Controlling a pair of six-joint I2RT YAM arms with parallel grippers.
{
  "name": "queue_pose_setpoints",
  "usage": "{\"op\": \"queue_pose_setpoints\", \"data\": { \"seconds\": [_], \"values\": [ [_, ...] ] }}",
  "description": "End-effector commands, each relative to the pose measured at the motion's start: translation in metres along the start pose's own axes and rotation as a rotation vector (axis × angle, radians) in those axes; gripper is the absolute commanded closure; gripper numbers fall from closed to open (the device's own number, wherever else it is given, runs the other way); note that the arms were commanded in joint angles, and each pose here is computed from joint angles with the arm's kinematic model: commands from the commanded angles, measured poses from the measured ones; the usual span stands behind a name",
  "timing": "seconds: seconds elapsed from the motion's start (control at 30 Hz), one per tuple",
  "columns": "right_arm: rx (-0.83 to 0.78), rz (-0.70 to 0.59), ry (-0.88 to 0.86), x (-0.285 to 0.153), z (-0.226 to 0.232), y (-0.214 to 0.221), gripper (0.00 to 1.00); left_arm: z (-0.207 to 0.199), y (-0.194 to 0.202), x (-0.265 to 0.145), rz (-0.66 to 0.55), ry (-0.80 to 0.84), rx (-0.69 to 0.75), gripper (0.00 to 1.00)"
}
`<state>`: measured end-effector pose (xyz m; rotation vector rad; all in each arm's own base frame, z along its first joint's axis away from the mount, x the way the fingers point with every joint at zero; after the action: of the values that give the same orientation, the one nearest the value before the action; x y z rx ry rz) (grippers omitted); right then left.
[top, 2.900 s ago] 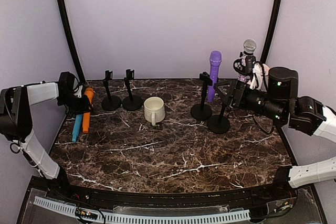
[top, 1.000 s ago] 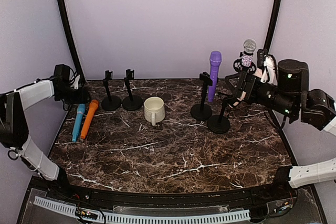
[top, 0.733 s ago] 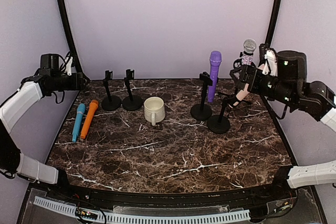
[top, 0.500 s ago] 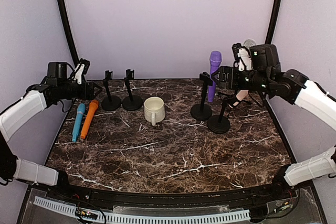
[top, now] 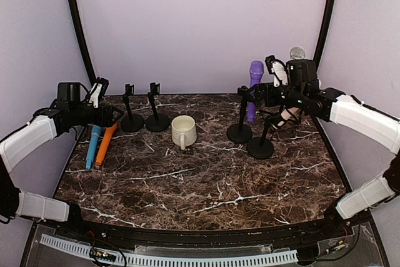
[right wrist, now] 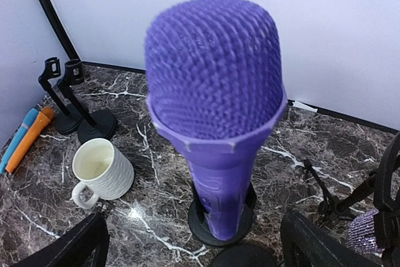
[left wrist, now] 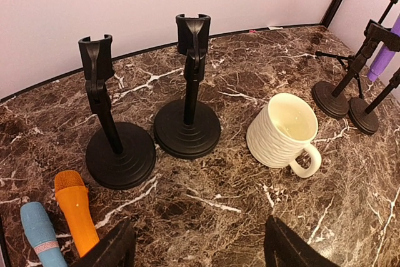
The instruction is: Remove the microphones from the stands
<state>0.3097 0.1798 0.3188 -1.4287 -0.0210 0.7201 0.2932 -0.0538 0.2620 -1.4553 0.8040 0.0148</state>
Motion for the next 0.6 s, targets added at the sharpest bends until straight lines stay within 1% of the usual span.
{"op": "queue_pose_setpoints", "data": {
  "seconds": [0.0, 0.17, 0.2, 0.37, 0.57],
  "values": [
    [-0.032, -0.071, -0.032, 0.007, -0.008, -0.001, 0.05, -0.002, -0.006, -0.005, -0.040, 0.016, 0.035, 0.27],
    [-0.063, -0.064, -0.023, 0.018, -0.015, 0.010, 0.11, -0.002, -0.005, -0.003, -0.034, 0.017, 0.033, 0.28],
    [-0.069, -0.078, -0.026, 0.020, -0.016, 0.008, 0.12, -0.001, -0.004, -0.003, -0.033, 0.015, 0.034, 0.28],
    [-0.092, -0.071, -0.036, 0.031, -0.017, 0.012, 0.15, -0.001, -0.003, -0.001, -0.027, 0.015, 0.033, 0.28],
    [-0.107, -0.072, -0.017, 0.042, -0.021, 0.016, 0.16, 0.000, -0.002, 0.001, -0.020, 0.013, 0.035, 0.29]
  ]
}}
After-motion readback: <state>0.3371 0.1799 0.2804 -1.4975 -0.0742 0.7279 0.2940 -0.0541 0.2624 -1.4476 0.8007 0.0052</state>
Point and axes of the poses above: each gripper's point midway between its finger pads, its own x axis out along the fingers, its own z axis along the line the jaws close on, y = z × x, the point moved 9 cm from there along -x, back along the fingers, and after that the axes turned 3 degrees about x, right-handed, at the moved point
